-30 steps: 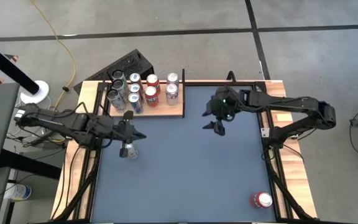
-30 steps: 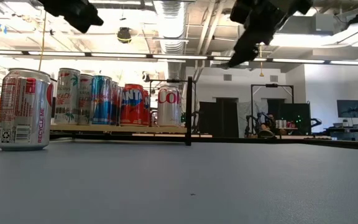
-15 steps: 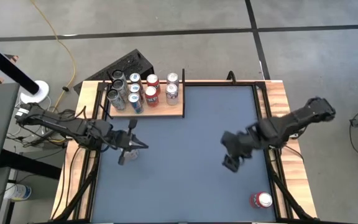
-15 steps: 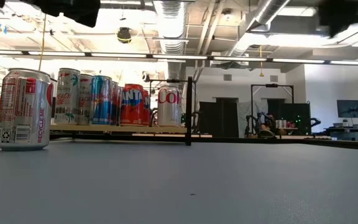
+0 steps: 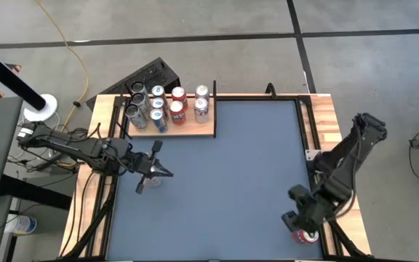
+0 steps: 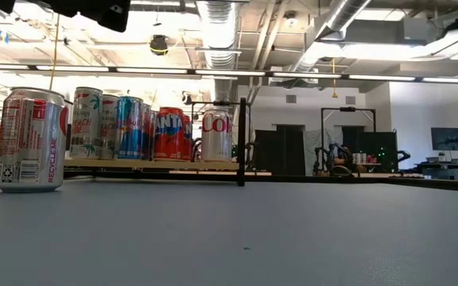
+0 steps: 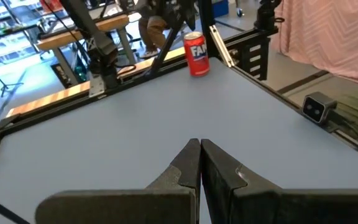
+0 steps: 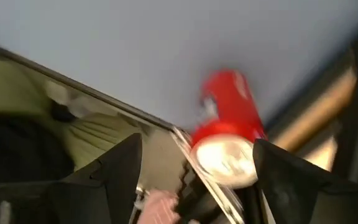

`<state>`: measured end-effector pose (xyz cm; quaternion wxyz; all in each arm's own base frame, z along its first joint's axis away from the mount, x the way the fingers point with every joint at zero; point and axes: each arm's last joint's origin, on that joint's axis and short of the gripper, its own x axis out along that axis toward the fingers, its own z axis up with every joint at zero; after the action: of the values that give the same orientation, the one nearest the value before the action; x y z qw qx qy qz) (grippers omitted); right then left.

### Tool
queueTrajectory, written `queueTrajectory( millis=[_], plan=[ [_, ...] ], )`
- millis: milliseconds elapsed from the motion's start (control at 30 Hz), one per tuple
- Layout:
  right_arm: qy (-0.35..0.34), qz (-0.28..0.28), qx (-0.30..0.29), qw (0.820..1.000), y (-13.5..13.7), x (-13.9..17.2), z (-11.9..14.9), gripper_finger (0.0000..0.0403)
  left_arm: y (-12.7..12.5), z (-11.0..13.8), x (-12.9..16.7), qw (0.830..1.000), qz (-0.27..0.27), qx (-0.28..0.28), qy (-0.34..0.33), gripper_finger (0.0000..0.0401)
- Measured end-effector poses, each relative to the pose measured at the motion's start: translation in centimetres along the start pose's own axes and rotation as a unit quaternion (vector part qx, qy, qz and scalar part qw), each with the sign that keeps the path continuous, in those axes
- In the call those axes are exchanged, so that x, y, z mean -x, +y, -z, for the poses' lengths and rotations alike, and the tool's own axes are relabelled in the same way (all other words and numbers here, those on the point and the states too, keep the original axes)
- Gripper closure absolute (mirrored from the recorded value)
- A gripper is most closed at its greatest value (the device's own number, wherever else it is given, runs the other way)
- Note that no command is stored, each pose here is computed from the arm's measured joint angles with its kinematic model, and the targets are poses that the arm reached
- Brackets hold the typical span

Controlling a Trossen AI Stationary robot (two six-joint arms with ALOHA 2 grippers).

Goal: Place canned beverage on shelf
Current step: Put the red soda can on the shelf aligned with the other orange soda can

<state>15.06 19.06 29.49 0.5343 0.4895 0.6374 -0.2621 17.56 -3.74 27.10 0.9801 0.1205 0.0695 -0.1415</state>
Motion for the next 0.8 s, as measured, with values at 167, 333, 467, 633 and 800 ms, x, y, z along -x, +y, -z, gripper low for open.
queueTrajectory(
  millis=[167, 333, 467, 633, 800],
  plan=[
    [0.023, 0.053, -0.044, 0.997, -0.1, -1.4, 1.0, 0.0113, 0.0, 0.0, 0.0, 1.0, 0.002, 0.003, -0.001, 0.0401],
    [0.043, 0.076, -0.044, 0.995, 0.3, -2.9, 1.8, 0.0113, 0.0, 0.0, 0.0, 1.0, 0.003, 0.005, -0.002, 0.0401],
    [0.045, 0.079, -0.036, 0.995, 0.6, -3.8, 2.3, 0.0113, 0.0, 0.0, 0.0, 1.0, 0.003, 0.005, -0.002, 0.0401],
    [0.044, 0.085, -0.03, 0.995, 0.6, -4.3, 2.7, 0.0113, 0.0, 0.0, 0.0, 1.0, 0.003, 0.008, -0.003, 0.0401],
    [0.047, 0.088, -0.022, 0.995, 0.4, -4.3, 2.9, 0.0113, 0.0, -0.1, 0.0, 1.0, 0.003, 0.01, -0.004, 0.0401]
  ],
)
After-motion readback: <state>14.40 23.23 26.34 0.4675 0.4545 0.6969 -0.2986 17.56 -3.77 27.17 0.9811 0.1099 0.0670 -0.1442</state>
